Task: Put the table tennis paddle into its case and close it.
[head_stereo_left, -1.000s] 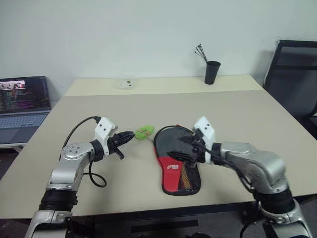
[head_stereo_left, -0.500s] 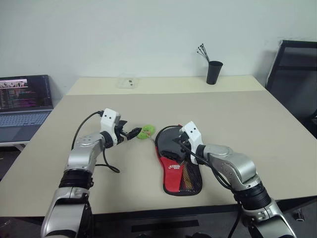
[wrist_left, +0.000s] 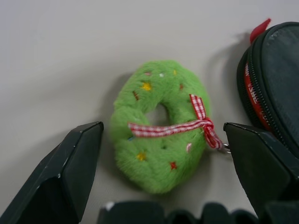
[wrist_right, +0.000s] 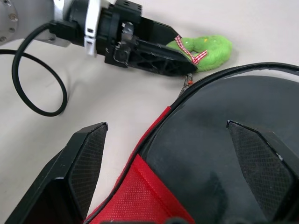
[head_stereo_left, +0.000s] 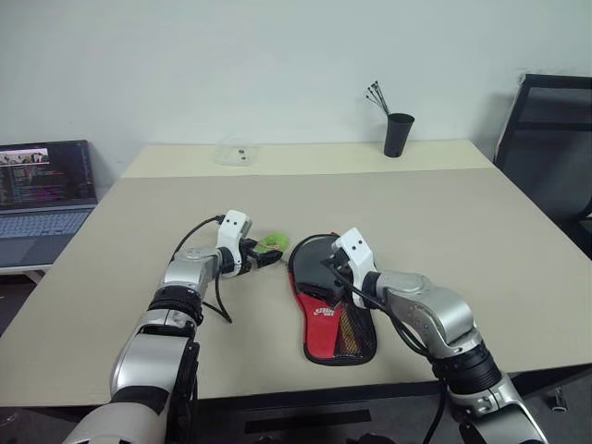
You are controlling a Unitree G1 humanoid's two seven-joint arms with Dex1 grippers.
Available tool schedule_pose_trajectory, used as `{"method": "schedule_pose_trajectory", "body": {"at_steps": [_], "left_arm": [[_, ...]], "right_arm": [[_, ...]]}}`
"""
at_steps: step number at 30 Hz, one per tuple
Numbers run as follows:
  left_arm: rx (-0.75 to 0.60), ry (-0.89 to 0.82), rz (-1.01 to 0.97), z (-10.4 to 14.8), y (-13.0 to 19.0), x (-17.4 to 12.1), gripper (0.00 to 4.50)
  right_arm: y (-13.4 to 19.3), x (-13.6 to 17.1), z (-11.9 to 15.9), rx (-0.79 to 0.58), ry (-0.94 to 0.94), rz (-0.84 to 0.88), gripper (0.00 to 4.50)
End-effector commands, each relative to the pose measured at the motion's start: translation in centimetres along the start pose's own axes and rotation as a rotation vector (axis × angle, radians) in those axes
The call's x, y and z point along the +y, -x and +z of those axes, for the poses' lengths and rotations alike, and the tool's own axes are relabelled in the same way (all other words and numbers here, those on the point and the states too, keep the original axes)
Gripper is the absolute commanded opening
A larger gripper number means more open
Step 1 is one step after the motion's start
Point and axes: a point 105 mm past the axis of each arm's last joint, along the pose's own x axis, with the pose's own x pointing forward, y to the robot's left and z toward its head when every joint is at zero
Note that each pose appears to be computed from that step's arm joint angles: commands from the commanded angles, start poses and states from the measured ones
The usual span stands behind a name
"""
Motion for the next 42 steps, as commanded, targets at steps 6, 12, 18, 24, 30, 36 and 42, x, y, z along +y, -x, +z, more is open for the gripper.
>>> {"method": "schedule_pose_trajectory", "body": {"at_steps": [6, 12, 18, 24, 30, 36, 42], "left_arm": [[0.01, -0.012, -0.023, -0.1, -0.8, -0.7, 3.61], [0.012, 0.003, -0.025, -0.6, -0.9, -0.8, 1.52], [-0.006, 0.011, -0.013, -0.4, -0.7, -0.6, 0.04], [-0.047, -0.015, -0.022, 0.8, -0.5, -0.8, 0.04], [-0.078, -0.146, -0.038, 3.6, -0.8, -1.6, 0.04], [-0.05, -0.313, 0.045, 5.7, -1.9, -1.4, 0.04], [-0.014, -0.512, 0.155, 7.5, -3.2, -1.8, 0.04]], "right_arm": [[0.0, 0.0, 0.8, -0.038, 0.001, -0.018, 4.5], [-0.2, -0.3, 0.6, -0.034, 0.01, -0.032, 4.5], [-0.6, -0.8, 0.3, -0.021, 0.019, -0.061, 4.5], [-1.9, -2.6, -1.9, 0.049, 0.038, -0.14, 4.5], [-1.2, -4.4, -4.9, 0.151, 0.085, -0.214, 4.5], [-1.0, -3.9, -5.6, 0.166, 0.056, -0.211, 4.5], [-1.0, -3.3, -6.6, 0.193, 0.037, -0.199, 4.5]]}}
